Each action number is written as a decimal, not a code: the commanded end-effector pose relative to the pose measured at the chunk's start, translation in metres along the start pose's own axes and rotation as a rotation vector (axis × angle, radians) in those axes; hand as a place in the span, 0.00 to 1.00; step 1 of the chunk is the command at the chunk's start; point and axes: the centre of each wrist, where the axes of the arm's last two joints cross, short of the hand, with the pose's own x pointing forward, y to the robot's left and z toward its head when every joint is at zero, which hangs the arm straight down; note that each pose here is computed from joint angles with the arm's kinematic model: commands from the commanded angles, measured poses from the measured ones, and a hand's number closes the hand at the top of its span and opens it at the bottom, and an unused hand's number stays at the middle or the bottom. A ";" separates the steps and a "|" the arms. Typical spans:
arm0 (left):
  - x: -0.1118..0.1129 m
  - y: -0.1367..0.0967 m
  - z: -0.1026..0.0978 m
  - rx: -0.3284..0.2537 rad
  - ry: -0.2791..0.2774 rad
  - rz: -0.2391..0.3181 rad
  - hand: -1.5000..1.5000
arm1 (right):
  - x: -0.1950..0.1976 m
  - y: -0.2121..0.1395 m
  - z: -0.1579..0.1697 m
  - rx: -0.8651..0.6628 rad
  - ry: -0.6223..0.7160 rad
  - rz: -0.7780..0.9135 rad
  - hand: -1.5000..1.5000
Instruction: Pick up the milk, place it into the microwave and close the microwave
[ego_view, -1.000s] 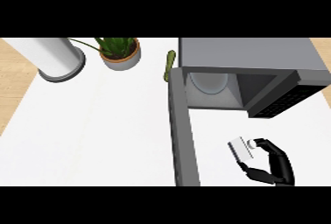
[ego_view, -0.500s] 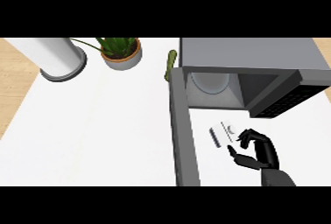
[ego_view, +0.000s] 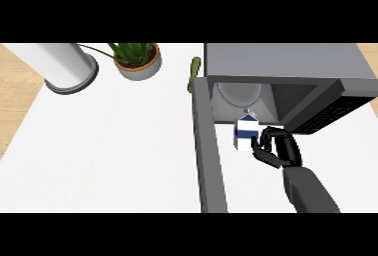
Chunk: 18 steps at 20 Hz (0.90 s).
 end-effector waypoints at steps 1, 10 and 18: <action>0.022 -0.015 -0.004 -0.063 -0.075 0.070 0.00 | 0.011 0.000 -0.026 0.004 -0.064 0.054 1.00; 0.026 -0.006 -0.008 -0.065 -0.051 0.050 0.00 | 0.052 -0.012 -0.099 -0.003 -0.039 0.076 1.00; 0.009 0.001 -0.024 -0.060 -0.069 0.062 0.00 | 0.080 -0.014 -0.137 -0.014 -0.015 0.156 1.00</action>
